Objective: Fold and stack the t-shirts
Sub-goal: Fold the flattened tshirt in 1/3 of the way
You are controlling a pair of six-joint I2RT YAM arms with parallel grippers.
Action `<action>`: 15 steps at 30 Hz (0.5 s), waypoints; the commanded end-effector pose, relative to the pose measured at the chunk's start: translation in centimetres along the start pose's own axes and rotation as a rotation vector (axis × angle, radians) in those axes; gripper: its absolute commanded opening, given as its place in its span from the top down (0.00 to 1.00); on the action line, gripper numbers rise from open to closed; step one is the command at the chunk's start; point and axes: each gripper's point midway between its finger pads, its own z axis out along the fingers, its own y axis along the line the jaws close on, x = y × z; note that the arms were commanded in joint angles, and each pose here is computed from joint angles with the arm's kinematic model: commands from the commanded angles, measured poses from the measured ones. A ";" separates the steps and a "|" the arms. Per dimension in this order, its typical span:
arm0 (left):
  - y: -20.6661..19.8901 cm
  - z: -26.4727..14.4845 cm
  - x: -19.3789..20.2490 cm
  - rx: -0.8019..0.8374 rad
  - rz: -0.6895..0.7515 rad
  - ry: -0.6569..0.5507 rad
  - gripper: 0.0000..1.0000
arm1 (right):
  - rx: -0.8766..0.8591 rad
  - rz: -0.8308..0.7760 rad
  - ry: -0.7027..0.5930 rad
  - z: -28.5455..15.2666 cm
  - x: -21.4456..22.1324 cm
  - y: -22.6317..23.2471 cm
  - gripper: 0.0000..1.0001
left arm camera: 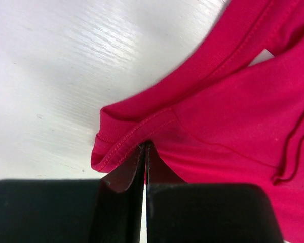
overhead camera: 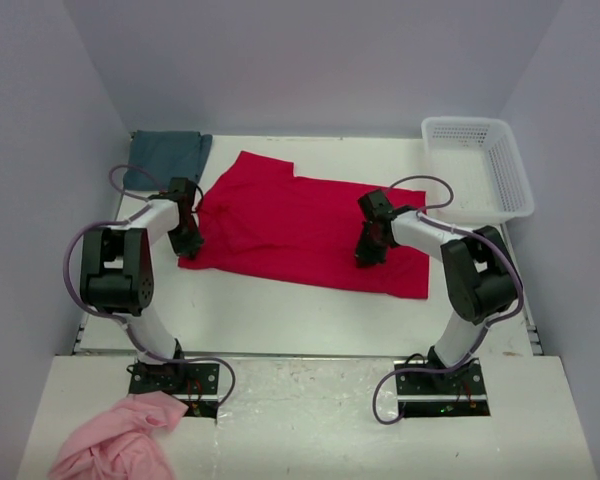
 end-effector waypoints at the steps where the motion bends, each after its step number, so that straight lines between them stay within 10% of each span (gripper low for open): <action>1: 2.9 0.9 -0.9 -0.152 -0.036 -0.005 1.00 | 0.134 0.068 0.039 1.3 2.7 -3.6 1.00; 15: 9.3 0.8 -3.7 -0.485 -0.192 0.008 1.00 | 0.125 0.145 0.076 1.4 5.0 -4.6 1.00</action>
